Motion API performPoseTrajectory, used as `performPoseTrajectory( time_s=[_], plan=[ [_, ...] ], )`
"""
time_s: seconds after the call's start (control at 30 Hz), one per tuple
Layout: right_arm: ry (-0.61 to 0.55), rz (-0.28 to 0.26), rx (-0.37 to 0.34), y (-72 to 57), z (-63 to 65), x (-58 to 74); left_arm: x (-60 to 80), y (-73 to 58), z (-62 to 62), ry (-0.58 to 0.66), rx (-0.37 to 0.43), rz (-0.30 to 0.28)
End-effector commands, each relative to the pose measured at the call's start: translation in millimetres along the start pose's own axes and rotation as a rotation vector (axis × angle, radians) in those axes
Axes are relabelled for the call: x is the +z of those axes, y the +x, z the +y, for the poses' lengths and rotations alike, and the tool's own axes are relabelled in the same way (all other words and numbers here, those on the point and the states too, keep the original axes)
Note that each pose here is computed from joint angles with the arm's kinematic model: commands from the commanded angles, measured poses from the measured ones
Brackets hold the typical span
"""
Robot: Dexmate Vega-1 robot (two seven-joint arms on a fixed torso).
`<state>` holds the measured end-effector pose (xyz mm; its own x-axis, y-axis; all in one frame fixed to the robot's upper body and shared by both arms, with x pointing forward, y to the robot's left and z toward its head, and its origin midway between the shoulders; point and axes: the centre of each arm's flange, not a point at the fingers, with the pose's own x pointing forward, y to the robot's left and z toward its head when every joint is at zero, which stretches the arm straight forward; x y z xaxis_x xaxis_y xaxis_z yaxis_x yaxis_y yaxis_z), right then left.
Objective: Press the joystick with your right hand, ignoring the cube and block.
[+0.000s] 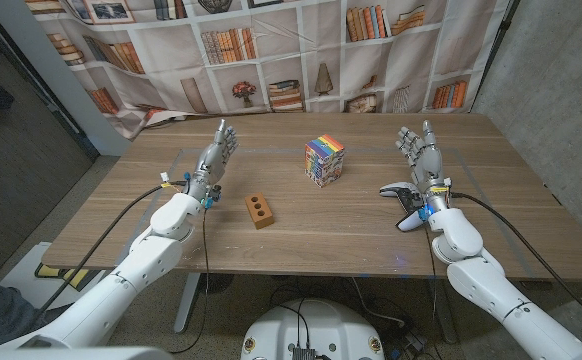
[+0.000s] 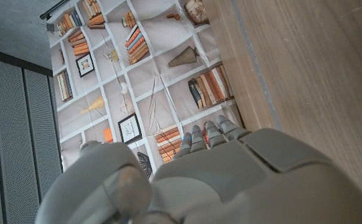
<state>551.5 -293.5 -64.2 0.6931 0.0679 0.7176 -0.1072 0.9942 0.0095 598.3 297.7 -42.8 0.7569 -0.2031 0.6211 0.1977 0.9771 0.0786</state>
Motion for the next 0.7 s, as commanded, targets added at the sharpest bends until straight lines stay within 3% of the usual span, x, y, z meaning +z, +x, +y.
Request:
performPoseTrajectory(
  time_s=[0.03, 0.3, 0.7],
  plan=[
    [-0.007, -0.013, -0.011, -22.1, -9.5, 7.0, 0.0, -12.2, 2.9, -0.030, 0.052, -0.054],
    [-0.037, -0.022, -0.010, -35.0, -16.6, 10.0, 5.8, -15.8, 3.8, -0.018, 0.049, -0.043],
    [-0.093, -0.010, -0.043, -57.4, -26.9, 12.8, 8.6, -8.9, 0.8, -0.010, 0.047, -0.047]
  ],
)
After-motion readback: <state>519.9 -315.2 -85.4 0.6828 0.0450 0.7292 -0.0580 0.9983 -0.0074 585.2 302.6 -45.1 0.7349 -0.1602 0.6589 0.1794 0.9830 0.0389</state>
